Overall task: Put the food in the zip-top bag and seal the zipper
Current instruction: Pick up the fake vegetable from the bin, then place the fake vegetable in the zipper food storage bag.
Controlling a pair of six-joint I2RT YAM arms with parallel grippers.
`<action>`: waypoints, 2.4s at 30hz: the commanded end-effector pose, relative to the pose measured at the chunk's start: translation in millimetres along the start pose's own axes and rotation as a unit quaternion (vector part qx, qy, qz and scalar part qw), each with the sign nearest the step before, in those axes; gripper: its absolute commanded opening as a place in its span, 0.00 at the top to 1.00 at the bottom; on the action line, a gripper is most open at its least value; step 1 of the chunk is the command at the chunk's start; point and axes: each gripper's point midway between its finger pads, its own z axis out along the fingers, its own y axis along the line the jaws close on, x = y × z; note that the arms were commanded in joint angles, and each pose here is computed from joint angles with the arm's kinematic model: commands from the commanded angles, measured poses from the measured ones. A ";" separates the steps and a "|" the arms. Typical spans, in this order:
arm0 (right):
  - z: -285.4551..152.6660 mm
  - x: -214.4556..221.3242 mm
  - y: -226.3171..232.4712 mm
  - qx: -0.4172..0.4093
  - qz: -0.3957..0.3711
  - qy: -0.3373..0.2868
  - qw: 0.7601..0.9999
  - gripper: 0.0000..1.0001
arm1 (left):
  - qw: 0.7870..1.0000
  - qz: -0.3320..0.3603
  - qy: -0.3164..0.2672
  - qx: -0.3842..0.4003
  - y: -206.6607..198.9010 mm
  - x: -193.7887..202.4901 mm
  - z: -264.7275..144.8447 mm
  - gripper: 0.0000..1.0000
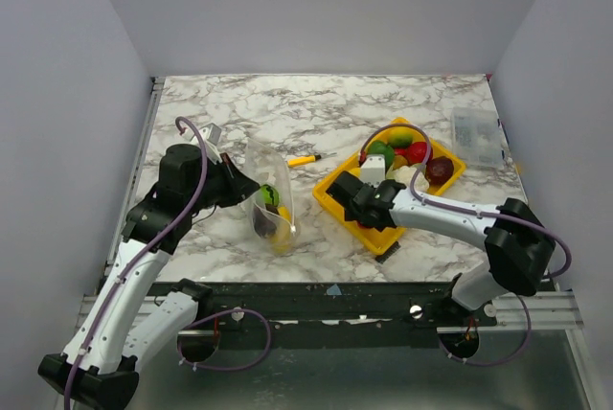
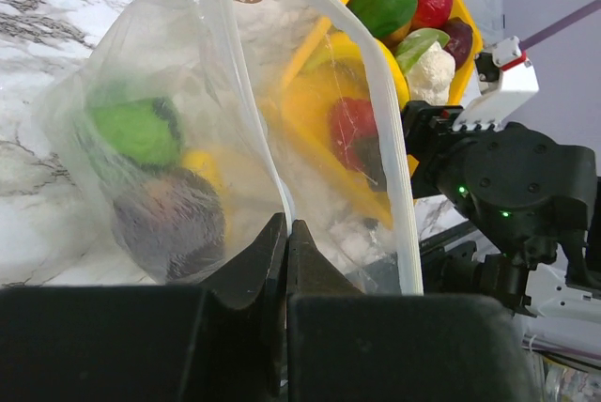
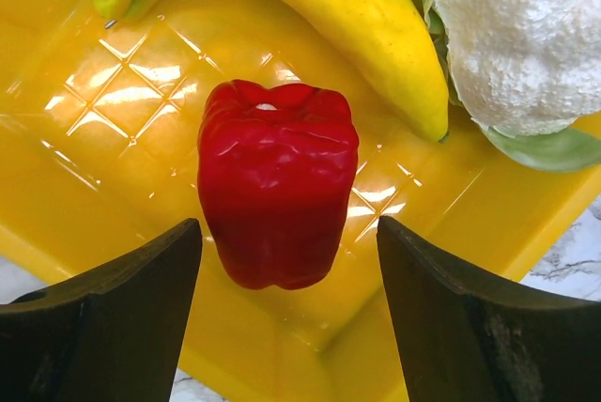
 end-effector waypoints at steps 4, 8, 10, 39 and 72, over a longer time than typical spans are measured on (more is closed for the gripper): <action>18.5 -1.2 3.8 0.021 0.009 -0.004 1.000 0.26 | 1.000 -0.003 0.019 0.020 -3.5 5.3 8.8 1.00; 22.3 -1.5 5.0 0.026 0.003 -0.006 1.000 0.33 | 1.000 0.000 0.014 0.019 -3.7 3.0 7.9 1.00; 22.4 -2.5 5.9 0.026 0.001 -0.006 1.000 0.40 | 1.000 0.002 0.013 0.020 -4.1 2.7 7.7 1.00; -274.5 -174.5 128.1 -0.609 0.087 -0.168 0.770 0.78 | 1.000 0.002 -0.007 0.015 -7.5 -5.8 -2.7 1.00; -202.8 -63.1 166.5 -0.313 0.014 -0.127 0.941 0.55 | 1.000 -0.005 -0.005 0.019 -7.9 -3.5 -2.0 1.00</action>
